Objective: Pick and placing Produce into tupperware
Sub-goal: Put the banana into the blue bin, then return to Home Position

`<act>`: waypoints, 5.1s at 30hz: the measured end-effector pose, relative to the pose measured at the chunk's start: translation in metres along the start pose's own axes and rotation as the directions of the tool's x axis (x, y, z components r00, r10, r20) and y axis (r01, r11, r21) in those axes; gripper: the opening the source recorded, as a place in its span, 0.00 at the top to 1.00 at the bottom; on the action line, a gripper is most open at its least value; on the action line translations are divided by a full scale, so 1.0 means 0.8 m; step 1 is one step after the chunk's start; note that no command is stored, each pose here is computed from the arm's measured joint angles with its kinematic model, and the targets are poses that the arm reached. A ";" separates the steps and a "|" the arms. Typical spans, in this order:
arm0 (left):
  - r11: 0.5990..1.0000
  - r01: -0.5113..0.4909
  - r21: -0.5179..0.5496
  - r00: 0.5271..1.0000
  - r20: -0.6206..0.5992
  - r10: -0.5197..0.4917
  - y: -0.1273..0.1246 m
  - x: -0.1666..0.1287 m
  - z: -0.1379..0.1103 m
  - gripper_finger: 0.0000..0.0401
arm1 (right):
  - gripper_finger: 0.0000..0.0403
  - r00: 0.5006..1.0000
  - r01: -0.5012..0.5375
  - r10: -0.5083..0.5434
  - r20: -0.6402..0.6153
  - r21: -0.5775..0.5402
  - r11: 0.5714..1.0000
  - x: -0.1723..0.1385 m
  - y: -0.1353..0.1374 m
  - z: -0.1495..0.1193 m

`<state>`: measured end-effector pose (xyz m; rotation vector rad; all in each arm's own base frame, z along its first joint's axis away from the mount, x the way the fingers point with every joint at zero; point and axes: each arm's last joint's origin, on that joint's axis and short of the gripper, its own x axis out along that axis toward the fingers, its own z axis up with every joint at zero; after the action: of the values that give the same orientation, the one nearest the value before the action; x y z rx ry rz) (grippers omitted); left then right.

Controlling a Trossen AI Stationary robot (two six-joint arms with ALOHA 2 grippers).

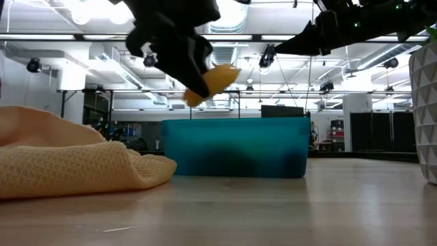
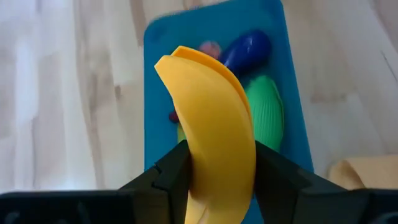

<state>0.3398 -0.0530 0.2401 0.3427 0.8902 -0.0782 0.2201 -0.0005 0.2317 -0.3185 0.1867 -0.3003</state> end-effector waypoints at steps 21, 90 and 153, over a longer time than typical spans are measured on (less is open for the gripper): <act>0.990 0.039 0.137 0.998 0.035 -0.045 0.015 0.088 0.033 0.69 | 0.98 1.000 0.001 -0.001 -0.004 -0.006 1.000 0.000 0.000 0.000; 0.869 -0.257 -0.423 0.562 0.666 0.491 0.023 -0.173 -0.148 0.49 | 0.98 0.871 -0.471 0.446 0.206 0.091 0.878 -0.114 -0.025 -0.001; 0.927 -0.077 -0.366 0.675 0.665 0.319 0.009 -0.168 -0.213 0.99 | 0.98 0.903 -0.419 0.344 0.258 0.344 0.840 -0.133 -0.004 -0.107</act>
<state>0.1293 -0.0006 0.2477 0.0859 0.0596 0.1328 0.0999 0.0063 0.1671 0.0964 -0.0009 0.0968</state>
